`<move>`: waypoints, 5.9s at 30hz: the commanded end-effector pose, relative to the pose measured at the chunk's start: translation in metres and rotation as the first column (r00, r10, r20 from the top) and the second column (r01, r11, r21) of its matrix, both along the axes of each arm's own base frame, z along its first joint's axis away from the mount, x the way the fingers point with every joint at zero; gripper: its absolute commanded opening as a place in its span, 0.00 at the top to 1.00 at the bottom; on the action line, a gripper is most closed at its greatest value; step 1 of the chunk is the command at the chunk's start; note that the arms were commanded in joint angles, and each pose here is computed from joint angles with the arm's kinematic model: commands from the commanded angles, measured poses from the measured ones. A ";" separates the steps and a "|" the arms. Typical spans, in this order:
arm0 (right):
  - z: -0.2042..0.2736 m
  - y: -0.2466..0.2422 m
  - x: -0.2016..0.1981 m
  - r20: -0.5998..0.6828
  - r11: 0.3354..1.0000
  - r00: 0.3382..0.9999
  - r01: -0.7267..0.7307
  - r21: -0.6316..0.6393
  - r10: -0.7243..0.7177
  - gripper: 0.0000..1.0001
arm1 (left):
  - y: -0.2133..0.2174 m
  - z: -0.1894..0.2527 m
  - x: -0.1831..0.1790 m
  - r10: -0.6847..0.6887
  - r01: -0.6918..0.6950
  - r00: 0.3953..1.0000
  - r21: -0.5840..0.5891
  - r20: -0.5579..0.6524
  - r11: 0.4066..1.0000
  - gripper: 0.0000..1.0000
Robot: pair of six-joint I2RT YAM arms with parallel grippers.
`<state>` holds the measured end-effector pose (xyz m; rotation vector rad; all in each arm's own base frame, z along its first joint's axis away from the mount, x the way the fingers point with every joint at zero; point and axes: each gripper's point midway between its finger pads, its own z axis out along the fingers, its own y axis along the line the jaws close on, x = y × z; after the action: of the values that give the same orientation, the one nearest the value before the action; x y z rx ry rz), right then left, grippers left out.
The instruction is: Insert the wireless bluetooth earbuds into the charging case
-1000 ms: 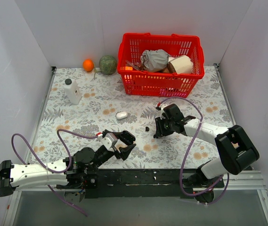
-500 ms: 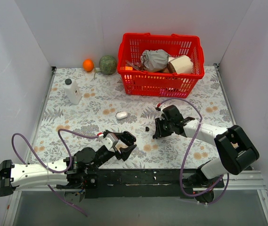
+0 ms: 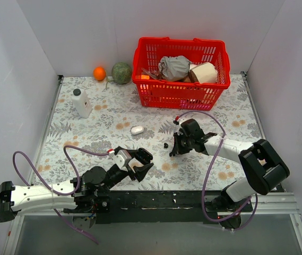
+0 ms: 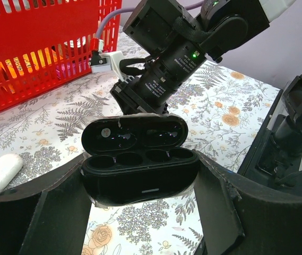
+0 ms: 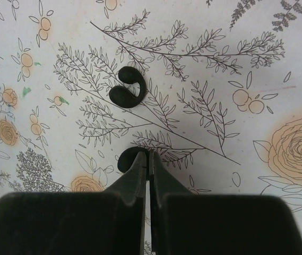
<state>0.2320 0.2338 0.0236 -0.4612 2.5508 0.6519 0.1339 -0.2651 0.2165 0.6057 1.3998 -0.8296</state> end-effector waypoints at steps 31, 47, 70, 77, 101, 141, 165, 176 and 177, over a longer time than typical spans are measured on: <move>0.011 -0.018 -0.028 -0.050 0.969 0.974 0.225 0.098 -0.221 0.70 | -0.003 0.003 -0.003 -0.018 0.018 1.000 -0.027 -0.010 0.999 1.00; -0.018 -0.019 -0.044 -0.097 0.990 0.987 0.134 0.051 -0.129 0.99 | -0.003 0.001 -0.003 -0.016 0.016 1.000 -0.030 -0.019 0.999 1.00; -0.006 0.008 -0.056 -0.144 0.991 0.988 0.074 0.116 -0.057 0.99 | -0.005 0.001 -0.006 -0.026 0.025 0.999 -0.025 -0.027 0.999 1.00; 0.006 -0.003 -0.058 -0.125 0.997 0.991 0.056 0.051 -0.049 0.95 | -0.004 0.001 -0.006 -0.024 0.024 0.999 -0.023 -0.027 0.999 1.00; 0.027 0.008 0.006 0.109 0.989 0.988 -0.097 -0.109 0.109 0.62 | 0.001 0.003 -0.006 -0.015 0.015 1.000 -0.027 -0.026 1.000 1.00; -0.002 0.023 -0.024 0.013 0.976 0.979 -0.200 -0.081 0.202 0.73 | 0.001 -0.004 -0.007 -0.013 0.012 0.999 -0.020 -0.038 1.000 1.00; -0.007 0.017 -0.048 -0.021 0.982 0.982 -0.186 -0.027 0.186 0.99 | -0.002 -0.005 -0.009 -0.028 0.027 0.998 -0.016 -0.051 1.000 1.00; 0.002 0.017 -0.042 0.013 0.989 0.989 -0.148 -0.023 0.148 0.67 | -0.001 -0.002 -0.009 -0.025 0.024 0.999 -0.022 -0.047 0.999 1.00; 0.003 0.017 -0.042 0.015 0.989 0.989 -0.145 -0.022 0.146 0.67 | -0.001 -0.003 -0.009 -0.026 0.025 0.999 -0.019 -0.048 0.999 1.00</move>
<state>0.1939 0.2568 0.0247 -0.6817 2.5200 0.6919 0.1264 -0.2665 0.2126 0.5970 1.4315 -0.8749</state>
